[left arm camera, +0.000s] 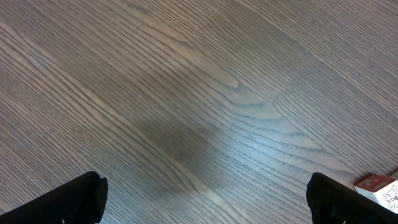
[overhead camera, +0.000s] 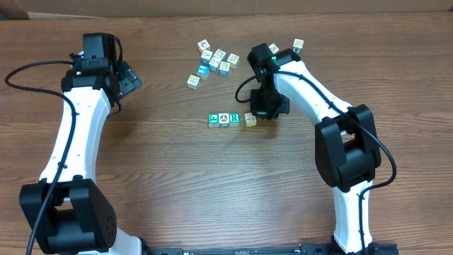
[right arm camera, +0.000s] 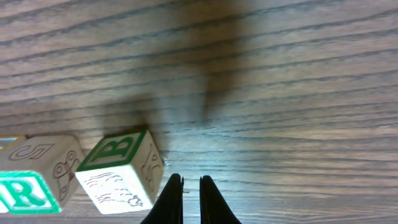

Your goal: Form a horizontal line

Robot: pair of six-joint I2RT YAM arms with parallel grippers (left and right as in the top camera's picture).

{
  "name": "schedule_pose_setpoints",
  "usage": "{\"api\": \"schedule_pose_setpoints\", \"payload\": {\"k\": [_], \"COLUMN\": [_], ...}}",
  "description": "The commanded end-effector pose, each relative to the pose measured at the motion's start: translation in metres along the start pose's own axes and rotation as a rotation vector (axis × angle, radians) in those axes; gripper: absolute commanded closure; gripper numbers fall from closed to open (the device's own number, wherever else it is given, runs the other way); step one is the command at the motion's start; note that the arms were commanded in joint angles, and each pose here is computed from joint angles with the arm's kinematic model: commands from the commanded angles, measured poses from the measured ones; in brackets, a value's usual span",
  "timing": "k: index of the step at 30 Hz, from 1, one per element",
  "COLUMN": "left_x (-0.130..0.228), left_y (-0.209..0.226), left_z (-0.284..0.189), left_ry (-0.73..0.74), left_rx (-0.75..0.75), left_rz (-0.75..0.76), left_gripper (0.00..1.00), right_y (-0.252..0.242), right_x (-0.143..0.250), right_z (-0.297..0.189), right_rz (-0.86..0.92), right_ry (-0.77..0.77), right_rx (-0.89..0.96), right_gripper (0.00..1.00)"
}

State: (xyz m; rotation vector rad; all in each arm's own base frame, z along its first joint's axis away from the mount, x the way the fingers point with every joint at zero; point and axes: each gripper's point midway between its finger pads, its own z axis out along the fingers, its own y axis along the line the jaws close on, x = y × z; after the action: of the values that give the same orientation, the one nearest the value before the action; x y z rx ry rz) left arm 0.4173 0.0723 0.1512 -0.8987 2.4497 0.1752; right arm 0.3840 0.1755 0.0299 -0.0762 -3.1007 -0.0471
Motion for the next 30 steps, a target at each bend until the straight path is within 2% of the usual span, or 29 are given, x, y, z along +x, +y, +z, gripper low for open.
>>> {"api": "schedule_pose_setpoints", "payload": {"k": [1,30], "left_x": [-0.001,-0.001], "left_y": [-0.004,-0.004], "left_z": [-0.003,-0.003], "left_ry": [-0.006,-0.006], "left_rx": [0.011,0.011], "left_rz": [0.005,0.005], "left_gripper": [0.0,0.0], "right_y": [0.008,0.019], "right_x": [0.007,0.016], "right_z": [0.001,0.0], "right_rz": [-0.004,-0.006], "right_ry": [0.021,0.071], "right_rx": [-0.023,-0.09], "right_gripper": [0.93,0.94]}}
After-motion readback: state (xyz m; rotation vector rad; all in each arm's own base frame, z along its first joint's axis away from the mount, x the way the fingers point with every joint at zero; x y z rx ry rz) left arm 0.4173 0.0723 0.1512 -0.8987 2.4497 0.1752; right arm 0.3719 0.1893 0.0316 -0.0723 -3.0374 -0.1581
